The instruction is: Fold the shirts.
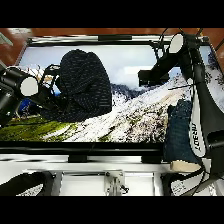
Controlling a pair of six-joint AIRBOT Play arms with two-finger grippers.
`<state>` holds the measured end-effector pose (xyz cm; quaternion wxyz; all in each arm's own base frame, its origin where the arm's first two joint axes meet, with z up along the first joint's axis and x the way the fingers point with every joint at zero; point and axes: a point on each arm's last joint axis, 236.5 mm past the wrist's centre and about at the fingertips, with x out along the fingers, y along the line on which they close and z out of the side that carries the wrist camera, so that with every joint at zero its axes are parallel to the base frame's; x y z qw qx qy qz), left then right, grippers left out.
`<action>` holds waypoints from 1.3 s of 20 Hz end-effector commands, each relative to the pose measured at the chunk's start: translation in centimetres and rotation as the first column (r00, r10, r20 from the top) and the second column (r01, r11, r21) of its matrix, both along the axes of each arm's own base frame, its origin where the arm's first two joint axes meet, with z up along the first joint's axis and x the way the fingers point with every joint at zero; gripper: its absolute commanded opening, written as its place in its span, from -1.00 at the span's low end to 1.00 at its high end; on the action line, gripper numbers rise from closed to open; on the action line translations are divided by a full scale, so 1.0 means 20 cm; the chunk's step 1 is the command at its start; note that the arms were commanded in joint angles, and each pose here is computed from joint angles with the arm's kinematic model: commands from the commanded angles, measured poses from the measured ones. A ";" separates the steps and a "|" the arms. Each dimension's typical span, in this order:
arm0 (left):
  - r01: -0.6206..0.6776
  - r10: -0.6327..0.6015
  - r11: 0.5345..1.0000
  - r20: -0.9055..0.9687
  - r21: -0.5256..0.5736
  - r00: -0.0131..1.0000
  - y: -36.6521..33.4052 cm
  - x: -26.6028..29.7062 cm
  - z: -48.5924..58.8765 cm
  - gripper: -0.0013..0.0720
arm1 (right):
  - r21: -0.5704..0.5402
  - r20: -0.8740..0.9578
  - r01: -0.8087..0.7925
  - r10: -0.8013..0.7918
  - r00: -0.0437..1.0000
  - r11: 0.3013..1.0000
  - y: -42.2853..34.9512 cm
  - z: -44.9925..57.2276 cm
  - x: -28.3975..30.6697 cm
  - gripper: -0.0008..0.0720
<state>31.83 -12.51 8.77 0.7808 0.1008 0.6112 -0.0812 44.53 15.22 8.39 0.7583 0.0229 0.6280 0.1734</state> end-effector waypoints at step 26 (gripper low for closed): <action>0.066 -0.060 0.998 0.237 -0.019 0.970 -0.02 0.33 0.05 -0.09 | 0.565 0.140 0.272 -0.416 0.899 0.779 0.35 0.43 0.47 0.44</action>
